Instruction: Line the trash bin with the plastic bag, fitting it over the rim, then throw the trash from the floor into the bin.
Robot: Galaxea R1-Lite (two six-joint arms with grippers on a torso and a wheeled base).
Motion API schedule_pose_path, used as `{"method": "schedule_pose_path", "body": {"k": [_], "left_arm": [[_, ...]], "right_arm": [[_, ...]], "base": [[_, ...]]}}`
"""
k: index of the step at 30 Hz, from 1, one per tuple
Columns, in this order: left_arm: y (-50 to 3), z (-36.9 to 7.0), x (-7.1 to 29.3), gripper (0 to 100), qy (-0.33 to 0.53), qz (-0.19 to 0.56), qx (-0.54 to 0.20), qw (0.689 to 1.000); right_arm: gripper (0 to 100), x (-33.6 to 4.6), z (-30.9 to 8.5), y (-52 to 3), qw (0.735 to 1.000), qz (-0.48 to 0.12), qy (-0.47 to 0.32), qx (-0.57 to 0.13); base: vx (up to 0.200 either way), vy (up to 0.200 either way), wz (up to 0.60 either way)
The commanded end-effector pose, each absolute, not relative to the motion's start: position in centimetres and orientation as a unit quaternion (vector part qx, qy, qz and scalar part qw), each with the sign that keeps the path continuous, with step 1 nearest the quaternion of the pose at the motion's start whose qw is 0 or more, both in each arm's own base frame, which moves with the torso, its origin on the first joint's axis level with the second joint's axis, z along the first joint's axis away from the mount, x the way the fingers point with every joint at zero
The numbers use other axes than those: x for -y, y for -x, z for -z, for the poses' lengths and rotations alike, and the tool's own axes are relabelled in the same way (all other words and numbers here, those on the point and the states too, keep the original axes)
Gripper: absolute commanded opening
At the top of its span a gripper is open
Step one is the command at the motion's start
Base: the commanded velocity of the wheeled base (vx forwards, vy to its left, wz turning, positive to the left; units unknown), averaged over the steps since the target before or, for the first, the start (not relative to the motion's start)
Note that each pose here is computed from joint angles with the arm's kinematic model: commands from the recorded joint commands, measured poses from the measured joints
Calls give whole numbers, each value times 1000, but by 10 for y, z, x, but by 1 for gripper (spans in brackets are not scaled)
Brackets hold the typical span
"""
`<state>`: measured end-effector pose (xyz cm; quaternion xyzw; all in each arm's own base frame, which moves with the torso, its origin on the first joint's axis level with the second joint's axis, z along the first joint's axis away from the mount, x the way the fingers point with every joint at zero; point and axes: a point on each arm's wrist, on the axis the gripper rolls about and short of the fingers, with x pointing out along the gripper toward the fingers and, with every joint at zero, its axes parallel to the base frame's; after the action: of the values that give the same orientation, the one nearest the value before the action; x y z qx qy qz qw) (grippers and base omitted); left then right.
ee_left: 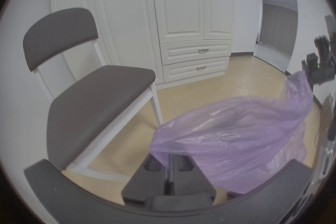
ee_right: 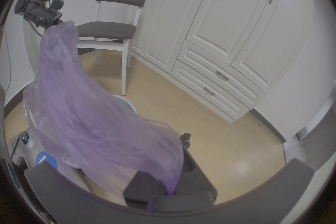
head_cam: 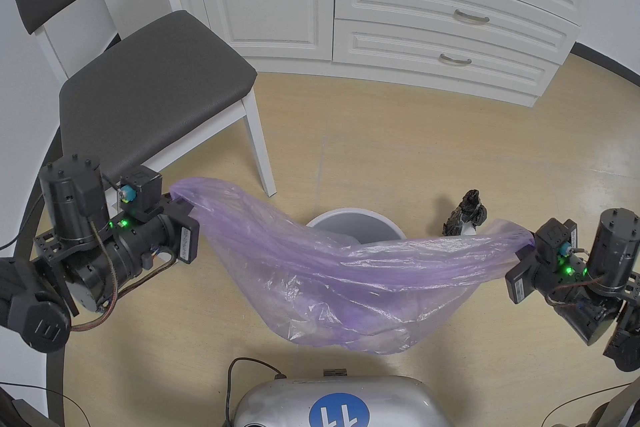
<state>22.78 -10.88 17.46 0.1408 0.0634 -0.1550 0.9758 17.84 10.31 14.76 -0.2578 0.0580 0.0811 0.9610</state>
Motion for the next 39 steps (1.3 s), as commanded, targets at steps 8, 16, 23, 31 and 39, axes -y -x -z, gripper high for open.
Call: {"method": "schedule_pose_path", "body": {"k": [8,16,23,31,39], "left_arm": [[-288,-182,140,0,24,142,-63,988],[-260,-224,147,0,92,159,-6,983],[-236,-199,133,0,-20,163,-68,984],[-225,-178,109,0,-131,155,-140,969],[-236,-174,96,0,-133,144,-151,969]], "right_arm": [[0,-132,-145,-278,996,-20,90,-4],[0,-148,-186,-290,986,-8,-8,167],[0,-124,-160,-255,994,-10,98,47],[0,-79,-144,-212,965,-6,254,-60],[0,-65,-142,-202,955,-21,287,-68]], "base": [[0,0,0],[0,0,0],[0,0,0],[0,0,0],[0,0,0]]}}
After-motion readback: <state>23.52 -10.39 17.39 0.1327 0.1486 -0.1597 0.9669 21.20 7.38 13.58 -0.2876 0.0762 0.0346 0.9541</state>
